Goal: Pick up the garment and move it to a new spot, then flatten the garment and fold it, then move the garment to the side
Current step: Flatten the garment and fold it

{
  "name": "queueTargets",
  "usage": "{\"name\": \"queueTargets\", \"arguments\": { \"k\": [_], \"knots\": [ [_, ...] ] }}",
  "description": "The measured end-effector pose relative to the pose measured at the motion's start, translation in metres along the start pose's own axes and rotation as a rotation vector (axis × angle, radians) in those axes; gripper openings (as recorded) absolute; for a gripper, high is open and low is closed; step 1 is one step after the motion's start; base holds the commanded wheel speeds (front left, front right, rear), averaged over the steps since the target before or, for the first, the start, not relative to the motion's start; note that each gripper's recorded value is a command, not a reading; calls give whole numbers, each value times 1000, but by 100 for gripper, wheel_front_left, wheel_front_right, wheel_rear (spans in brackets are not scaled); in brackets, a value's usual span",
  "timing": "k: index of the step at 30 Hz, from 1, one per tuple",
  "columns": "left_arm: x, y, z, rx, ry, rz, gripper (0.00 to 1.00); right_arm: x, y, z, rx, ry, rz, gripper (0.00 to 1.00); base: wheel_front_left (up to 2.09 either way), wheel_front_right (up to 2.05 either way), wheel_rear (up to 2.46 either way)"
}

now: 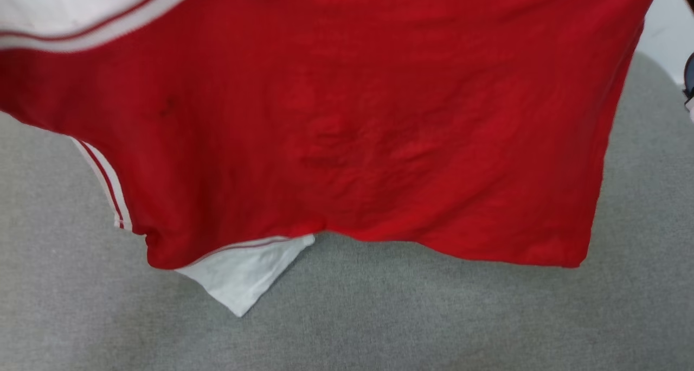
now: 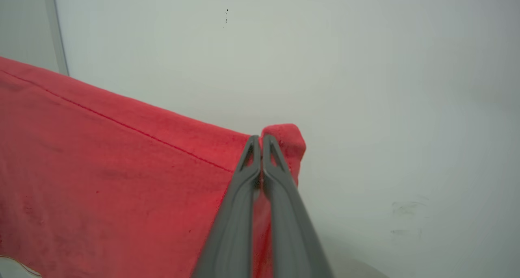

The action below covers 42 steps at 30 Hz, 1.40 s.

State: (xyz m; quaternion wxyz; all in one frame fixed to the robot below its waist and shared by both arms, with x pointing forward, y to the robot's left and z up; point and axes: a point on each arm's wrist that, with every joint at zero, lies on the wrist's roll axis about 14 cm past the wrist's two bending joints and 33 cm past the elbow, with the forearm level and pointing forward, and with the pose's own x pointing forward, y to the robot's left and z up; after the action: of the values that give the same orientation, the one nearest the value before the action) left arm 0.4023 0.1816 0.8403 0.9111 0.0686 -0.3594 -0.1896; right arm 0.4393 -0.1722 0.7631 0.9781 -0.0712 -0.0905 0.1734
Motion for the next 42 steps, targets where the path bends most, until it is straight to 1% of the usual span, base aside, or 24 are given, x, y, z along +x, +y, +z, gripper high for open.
{"name": "queueTargets", "arguments": {
  "k": [7,11,17,18,21,22,23,26,29,32,34,36,39,42],
  "knots": [
    [41,27,-29,5,-5,7,0,43,-14,-16,-41,-5,-34,0,0,0,0],
    [69,43,-58,42,9,-3,0,80,-31,-24,-95,-19,-77,0,0,0,0],
    [116,70,-112,102,24,25,0,143,-58,-52,-150,-37,-139,0,0,0,0],
    [123,73,-121,118,28,30,0,153,-61,-58,-152,-40,-148,0,0,0,0],
    [140,86,-145,138,28,60,0,181,-66,-79,-84,-36,-159,0,0,0,0],
    [145,89,-150,143,18,66,0,189,-68,-80,-92,-50,-165,0,0,0,0],
    [158,96,-164,152,-18,88,0,208,-75,-80,-178,-88,-189,0,0,0,0],
    [166,99,-179,173,-33,94,0,224,-79,-91,-218,-101,-202,0,0,0,0],
    [167,100,-201,147,-28,107,0,237,-83,-106,-199,-110,-212,0,0,0,0],
    [158,92,-235,132,42,92,0,249,-75,-139,-134,-84,-196,0,0,0,0],
    [146,85,-263,133,109,70,0,253,-69,-168,-109,-48,-185,0,0,0,0],
    [128,77,-292,94,179,64,0,253,-63,-200,-62,-9,-178,0,0,0,0],
    [98,59,-321,2,251,66,0,244,-43,-246,-17,64,-141,0,0,0,0],
    [61,43,-338,-76,316,82,0,228,-27,-272,35,109,-117,0,0,0,0]
  ]
}}
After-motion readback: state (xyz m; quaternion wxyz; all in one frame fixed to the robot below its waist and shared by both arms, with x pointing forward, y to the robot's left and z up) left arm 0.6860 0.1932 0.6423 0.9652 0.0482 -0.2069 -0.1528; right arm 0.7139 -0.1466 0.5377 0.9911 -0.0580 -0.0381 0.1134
